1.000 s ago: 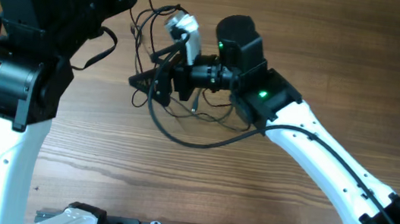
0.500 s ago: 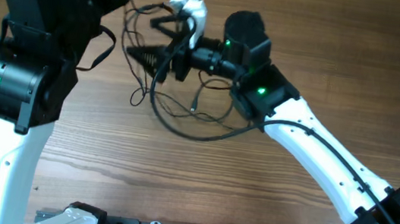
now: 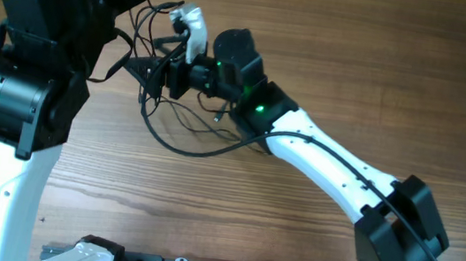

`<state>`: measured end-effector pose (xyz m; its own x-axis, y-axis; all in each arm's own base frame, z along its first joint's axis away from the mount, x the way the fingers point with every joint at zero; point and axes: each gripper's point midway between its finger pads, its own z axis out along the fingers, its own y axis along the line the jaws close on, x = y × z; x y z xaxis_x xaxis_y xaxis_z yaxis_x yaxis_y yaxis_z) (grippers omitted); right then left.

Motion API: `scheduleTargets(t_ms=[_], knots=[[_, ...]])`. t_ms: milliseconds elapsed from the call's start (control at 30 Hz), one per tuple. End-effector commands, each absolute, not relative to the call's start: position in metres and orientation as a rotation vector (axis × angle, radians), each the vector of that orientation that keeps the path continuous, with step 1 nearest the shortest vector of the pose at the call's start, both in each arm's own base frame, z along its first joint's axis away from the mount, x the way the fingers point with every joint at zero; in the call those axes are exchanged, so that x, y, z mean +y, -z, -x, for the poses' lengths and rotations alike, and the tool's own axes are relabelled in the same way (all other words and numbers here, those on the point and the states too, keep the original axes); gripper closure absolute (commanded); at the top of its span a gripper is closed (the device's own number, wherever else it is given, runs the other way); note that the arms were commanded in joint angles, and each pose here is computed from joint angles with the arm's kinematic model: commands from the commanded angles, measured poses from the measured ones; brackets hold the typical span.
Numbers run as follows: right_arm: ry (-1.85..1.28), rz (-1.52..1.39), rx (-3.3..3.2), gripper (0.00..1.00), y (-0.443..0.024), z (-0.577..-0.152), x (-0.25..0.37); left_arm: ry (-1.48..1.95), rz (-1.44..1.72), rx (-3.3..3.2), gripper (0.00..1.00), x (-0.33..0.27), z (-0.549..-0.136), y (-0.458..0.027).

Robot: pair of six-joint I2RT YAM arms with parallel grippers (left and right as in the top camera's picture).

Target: Untangle cables

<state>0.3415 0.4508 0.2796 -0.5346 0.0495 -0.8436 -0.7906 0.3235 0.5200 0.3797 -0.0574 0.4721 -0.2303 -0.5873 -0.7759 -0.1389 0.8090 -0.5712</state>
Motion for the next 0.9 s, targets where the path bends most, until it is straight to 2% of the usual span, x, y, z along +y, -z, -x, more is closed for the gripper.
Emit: scheduleTargets(t_ms=[0, 133, 267, 367, 467, 667, 767, 867], knots=[[-1.290, 0.643, 1.840, 0.96, -0.250, -0.338, 0.470, 0.469, 0.538, 1.773, 0.96, -0.058, -0.370, -0.479], [-1.273, 0.663, 1.915, 0.96, -0.226, -0.333, 0.473, 0.414, 0.513, 1.780, 0.96, -0.052, -0.369, -0.478], [-1.174, 0.609, 2.052, 0.96, -0.216, -0.357, 0.429, 0.207, 0.571, 1.693, 0.96, 0.004, -0.350, -0.496], [-1.042, 0.567, 2.140, 0.96, -0.219, -0.388, 0.356, 0.125, 0.679, 1.604, 0.96, 0.054, -0.320, -0.511], [-0.844, 0.427, 2.237, 0.96, -0.221, -0.422, 0.246, 0.020, 0.799, 1.503, 0.96, 0.100, -0.277, -0.524], [-0.615, 0.030, 2.278, 0.96, -0.230, -0.452, 0.065, -0.123, 0.938, 1.392, 0.96, 0.142, -0.220, -0.532], [-0.652, -0.028, 2.253, 0.96, -0.238, -0.448, 0.034, -0.065, 0.898, 1.422, 0.96, 0.133, -0.225, -0.531], [-0.777, 0.016, 2.249, 0.96, -0.243, -0.440, 0.052, 0.051, 0.822, 1.490, 0.96, 0.117, -0.246, -0.526]])
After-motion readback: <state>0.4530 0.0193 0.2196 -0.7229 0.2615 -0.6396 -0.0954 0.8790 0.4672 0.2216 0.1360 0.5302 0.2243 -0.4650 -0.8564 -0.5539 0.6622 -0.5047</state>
